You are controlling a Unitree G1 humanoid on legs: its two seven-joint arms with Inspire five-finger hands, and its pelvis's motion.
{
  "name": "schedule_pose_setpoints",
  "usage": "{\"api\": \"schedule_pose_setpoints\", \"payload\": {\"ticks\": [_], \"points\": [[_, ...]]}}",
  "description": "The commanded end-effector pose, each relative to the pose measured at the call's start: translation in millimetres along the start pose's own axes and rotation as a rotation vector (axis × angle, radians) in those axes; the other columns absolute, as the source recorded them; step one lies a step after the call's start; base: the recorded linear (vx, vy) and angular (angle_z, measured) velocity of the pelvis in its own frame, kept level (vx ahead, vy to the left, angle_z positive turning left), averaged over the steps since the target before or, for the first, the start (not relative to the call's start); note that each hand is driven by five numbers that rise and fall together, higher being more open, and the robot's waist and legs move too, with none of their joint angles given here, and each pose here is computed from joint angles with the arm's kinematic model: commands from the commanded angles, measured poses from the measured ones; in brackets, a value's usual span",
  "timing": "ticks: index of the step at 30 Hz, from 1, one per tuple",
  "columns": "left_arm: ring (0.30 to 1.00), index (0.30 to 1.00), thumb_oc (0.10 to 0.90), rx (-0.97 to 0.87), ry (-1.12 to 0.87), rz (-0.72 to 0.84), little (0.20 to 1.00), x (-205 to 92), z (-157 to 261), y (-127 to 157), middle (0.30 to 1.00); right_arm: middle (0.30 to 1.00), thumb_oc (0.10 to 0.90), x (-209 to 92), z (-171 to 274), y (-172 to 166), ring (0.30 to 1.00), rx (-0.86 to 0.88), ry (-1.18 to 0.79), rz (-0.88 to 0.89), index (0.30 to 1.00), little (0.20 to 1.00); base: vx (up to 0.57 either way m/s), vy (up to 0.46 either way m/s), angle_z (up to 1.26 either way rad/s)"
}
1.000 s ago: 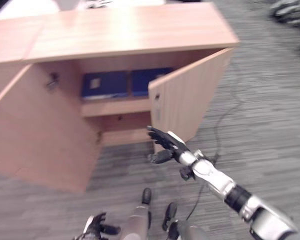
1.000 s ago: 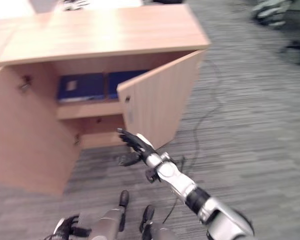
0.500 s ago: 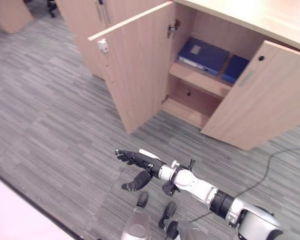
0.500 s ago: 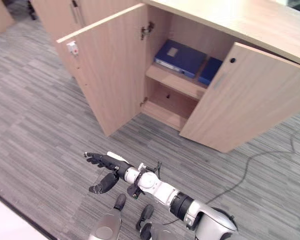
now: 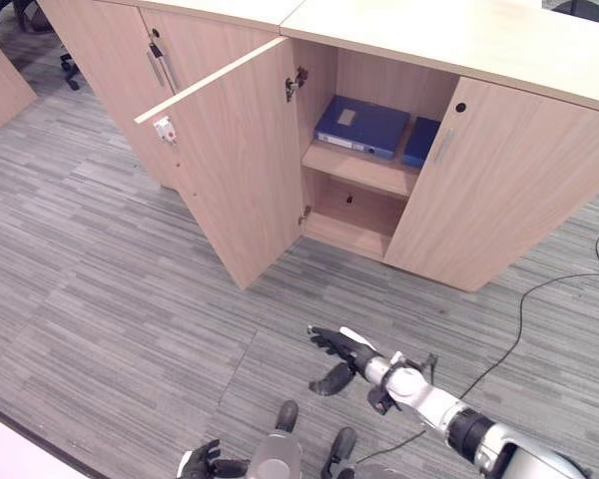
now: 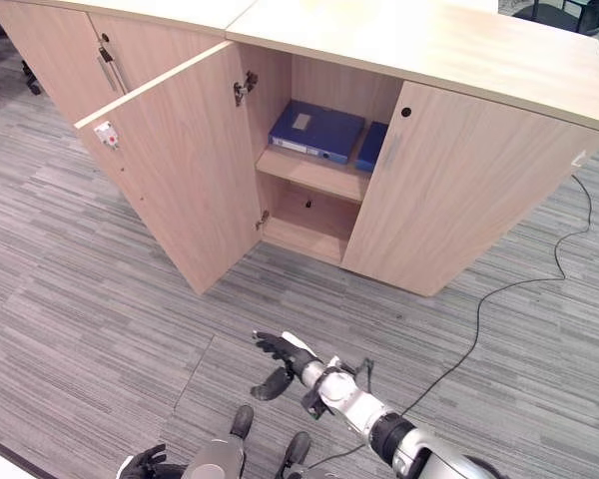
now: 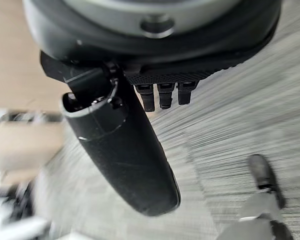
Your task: Put the empty folder in the office cabinet
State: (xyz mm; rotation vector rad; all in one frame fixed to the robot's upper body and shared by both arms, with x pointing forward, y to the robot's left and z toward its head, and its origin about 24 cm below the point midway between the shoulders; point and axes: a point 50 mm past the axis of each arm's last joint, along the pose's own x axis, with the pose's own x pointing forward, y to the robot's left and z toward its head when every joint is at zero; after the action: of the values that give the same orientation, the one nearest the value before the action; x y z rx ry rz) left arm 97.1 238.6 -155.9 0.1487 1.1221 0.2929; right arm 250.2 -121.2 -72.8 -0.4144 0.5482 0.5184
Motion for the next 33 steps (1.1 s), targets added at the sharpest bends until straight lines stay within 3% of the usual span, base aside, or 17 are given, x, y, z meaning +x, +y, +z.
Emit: {"api": "schedule_pose_setpoints", "payload": {"ticks": [1, 2, 3, 4, 6, 8, 9, 10, 17, 22, 33], "points": [[0.900, 0.900, 0.800, -0.154, -0.164, -0.025, 0.900, -3.9, 31.7, -11.7, 0.900, 0.900, 0.800, -1.4, -5.7, 1.4, 0.900, 0.050, -0.014, -0.098, 0.900, 0.900, 0.04, 0.008, 0.12], [0.900, 0.900, 0.800, -0.231, -0.330, -0.127, 0.900, -14.1, 73.1, -26.5, 0.900, 0.900, 0.800, -4.7, -22.2, -6.8, 0.900, 0.033, 0.068, -0.132, 0.900, 0.900, 0.01, 0.027, 0.12], [0.900, 0.900, 0.800, -0.226, -0.292, -0.163, 0.900, -12.2, 68.5, -29.6, 0.900, 0.900, 0.800, -9.3, -41.1, -16.4, 0.900, 0.088, 0.155, -0.207, 0.900, 0.900, 0.02, 0.037, 0.08], [0.900, 0.900, 0.800, -0.189, -0.177, -0.091, 0.900, -3.3, 42.6, -12.1, 0.900, 0.900, 0.800, -14.1, -54.9, -17.5, 0.900, 0.158, 0.196, -0.238, 0.900, 0.900, 0.04, 0.038, 0.05], [0.900, 0.900, 0.800, -0.182, -0.073, 0.038, 0.900, 5.8, 29.8, 15.5, 0.900, 0.900, 0.800, -21.3, -73.4, -15.3, 0.900, 0.210, 0.264, -0.278, 0.900, 0.900, 0.08, 0.040, 0.06], [0.900, 0.900, 0.800, -0.216, -0.080, 0.066, 0.900, 7.5, 38.4, 16.3, 0.900, 0.900, 0.800, -33.6, -95.0, -11.8, 0.900, 0.236, 0.336, -0.321, 0.900, 0.900, 0.12, 0.086, -0.26], [0.900, 0.900, 0.800, -0.276, -0.147, 0.014, 0.900, 5.1, 51.3, 0.7, 0.900, 0.900, 0.800, -63.9, -140.7, -12.3, 0.900, 0.328, 0.542, -0.426, 0.900, 0.900, 0.14, 0.149, -0.04], [0.900, 0.900, 0.800, -0.297, -0.152, 0.002, 0.900, 4.8, 52.7, -0.9, 0.900, 0.900, 0.800, -70.0, -148.6, -12.3, 0.900, 0.381, 0.580, -0.458, 0.900, 0.900, 0.14, 0.173, 0.40], [0.900, 0.900, 0.800, -0.395, -0.105, -0.020, 0.900, 4.9, 42.8, -3.7, 0.900, 0.900, 0.800, -97.8, -179.2, -4.3, 0.900, 0.472, 0.746, -0.519, 0.900, 0.900, 0.25, 0.189, 0.49], [0.900, 0.900, 0.800, -0.469, -0.014, 0.019, 0.900, 1.8, 8.8, 5.3, 0.900, 0.900, 0.800, -115.7, -195.6, 6.6, 0.900, 0.553, 0.824, -0.535, 0.900, 0.900, 0.31, 0.297, -0.05], [0.900, 0.900, 0.800, -0.514, 0.121, 0.083, 0.900, -1.8, -25.8, 23.2, 0.900, 0.900, 0.800, -116.9, -198.2, 18.5, 0.900, 0.641, 0.817, -0.510, 0.900, 0.900, 0.30, 0.380, 0.00]]}}
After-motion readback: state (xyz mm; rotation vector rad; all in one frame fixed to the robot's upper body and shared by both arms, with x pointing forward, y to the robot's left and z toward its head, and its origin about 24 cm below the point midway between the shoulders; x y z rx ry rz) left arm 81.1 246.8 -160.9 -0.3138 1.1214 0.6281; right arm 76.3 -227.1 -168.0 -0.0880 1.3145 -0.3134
